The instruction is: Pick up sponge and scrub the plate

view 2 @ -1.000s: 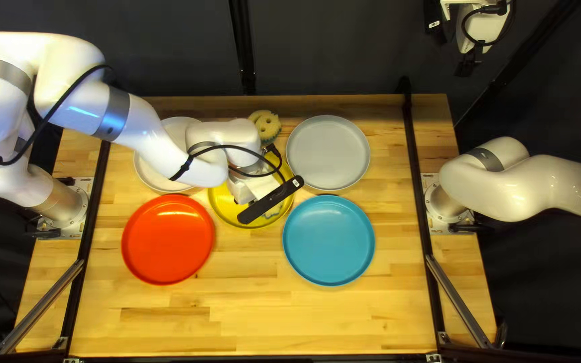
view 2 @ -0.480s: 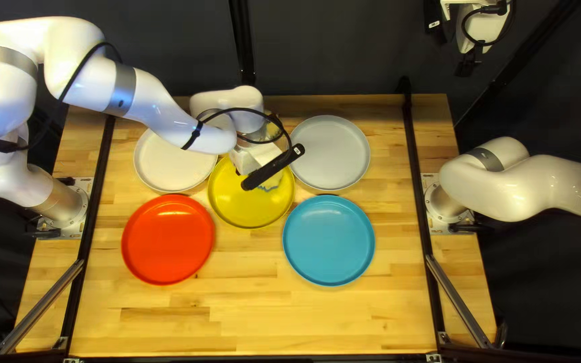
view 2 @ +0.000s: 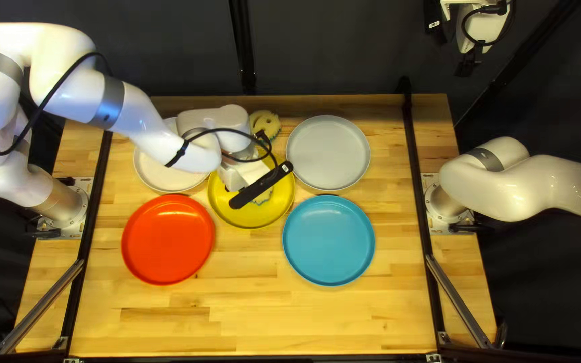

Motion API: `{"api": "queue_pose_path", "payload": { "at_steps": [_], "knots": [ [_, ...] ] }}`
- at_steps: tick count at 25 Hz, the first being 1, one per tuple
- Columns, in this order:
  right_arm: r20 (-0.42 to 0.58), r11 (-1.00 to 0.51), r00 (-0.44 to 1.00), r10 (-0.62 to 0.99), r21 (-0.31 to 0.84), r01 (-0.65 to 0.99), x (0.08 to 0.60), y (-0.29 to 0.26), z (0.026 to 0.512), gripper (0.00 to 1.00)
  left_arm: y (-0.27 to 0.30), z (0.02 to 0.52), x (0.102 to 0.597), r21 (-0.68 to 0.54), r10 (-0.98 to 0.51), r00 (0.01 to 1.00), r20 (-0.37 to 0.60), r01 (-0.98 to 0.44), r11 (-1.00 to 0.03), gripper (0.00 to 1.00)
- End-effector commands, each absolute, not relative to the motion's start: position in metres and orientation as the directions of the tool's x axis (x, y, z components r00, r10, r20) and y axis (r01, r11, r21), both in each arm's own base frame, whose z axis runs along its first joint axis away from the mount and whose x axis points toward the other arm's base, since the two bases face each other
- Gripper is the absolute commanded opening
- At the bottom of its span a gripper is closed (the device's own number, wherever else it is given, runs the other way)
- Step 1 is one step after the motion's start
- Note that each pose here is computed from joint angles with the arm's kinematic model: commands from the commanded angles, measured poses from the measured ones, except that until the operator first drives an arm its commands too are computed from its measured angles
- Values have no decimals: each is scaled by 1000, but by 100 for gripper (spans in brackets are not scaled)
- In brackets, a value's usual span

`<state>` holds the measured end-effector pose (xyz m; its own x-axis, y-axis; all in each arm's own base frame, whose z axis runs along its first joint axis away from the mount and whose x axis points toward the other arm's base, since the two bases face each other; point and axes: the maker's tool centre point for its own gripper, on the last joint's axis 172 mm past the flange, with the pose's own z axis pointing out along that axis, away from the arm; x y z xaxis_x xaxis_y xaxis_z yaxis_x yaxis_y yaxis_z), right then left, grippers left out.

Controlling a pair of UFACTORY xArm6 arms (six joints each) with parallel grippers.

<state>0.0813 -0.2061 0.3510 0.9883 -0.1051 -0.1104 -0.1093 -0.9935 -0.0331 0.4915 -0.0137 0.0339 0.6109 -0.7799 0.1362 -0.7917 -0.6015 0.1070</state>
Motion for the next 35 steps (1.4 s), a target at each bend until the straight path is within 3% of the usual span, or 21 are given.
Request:
{"api": "queue_pose_path", "payload": {
  "at_steps": [1,9,23,35],
  "knots": [
    [-110,-993,988,-105,-33,-109,81,-206,351,100,-29,45,481,99,-780,611,136,-792,-603,0],
    [-110,-993,988,-105,-33,-109,81,-206,351,100,-24,48,482,91,-777,617,121,-787,-611,0],
    [-110,-993,988,-105,-33,-109,81,-206,351,100,58,54,474,115,-752,651,105,-759,-641,0],
    [-110,-993,988,-105,-33,-109,81,-206,351,100,-4,47,467,101,-763,632,135,-775,-624,0]
  ]
}}
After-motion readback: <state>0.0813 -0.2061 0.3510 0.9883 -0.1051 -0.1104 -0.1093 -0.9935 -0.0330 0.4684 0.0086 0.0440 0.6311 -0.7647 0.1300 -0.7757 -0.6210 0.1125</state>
